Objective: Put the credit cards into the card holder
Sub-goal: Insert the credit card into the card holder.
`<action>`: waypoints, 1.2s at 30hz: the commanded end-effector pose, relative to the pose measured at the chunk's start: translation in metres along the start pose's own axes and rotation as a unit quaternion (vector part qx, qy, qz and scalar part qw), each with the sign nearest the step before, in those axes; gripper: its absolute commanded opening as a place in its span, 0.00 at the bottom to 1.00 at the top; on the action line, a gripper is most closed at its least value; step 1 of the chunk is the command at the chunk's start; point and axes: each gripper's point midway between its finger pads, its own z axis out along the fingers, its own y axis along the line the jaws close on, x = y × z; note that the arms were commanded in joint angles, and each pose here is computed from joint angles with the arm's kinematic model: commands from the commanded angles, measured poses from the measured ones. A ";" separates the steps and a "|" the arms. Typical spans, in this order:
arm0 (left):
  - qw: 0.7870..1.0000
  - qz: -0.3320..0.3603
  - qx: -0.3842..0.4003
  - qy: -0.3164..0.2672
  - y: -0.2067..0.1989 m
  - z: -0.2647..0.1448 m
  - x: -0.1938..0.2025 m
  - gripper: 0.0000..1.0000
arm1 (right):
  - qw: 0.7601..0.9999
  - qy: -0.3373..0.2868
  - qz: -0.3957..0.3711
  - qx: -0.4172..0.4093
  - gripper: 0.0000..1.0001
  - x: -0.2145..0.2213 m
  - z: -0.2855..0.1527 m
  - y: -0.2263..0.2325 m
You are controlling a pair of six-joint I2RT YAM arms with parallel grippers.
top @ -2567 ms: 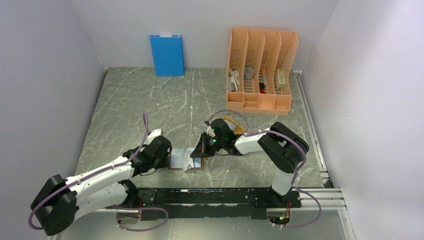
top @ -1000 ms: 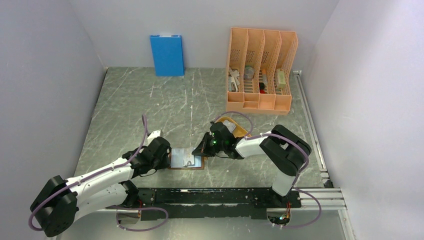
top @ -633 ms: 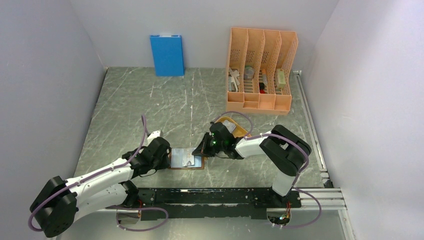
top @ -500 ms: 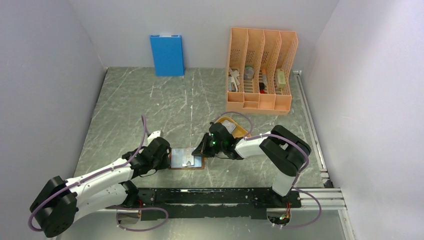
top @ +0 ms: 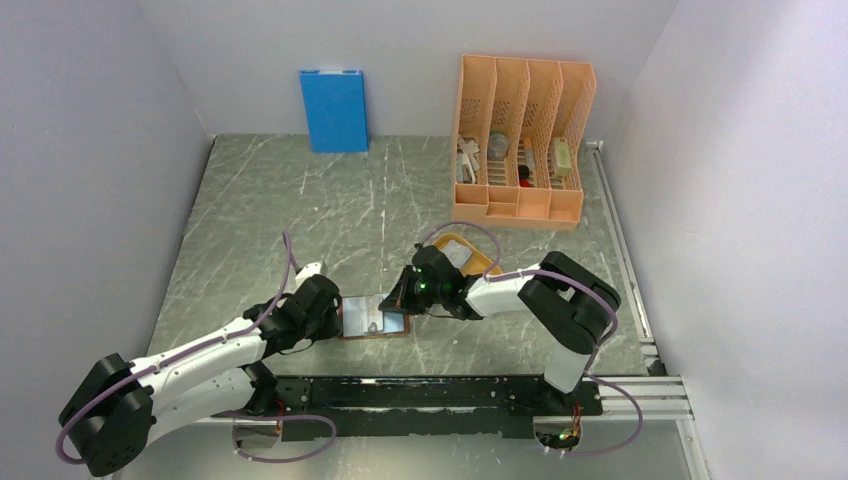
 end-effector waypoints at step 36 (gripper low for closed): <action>1.000 -0.002 0.006 0.000 -0.004 0.000 -0.002 0.23 | 0.999 0.048 -0.022 -0.011 0.13 0.026 0.015 0.022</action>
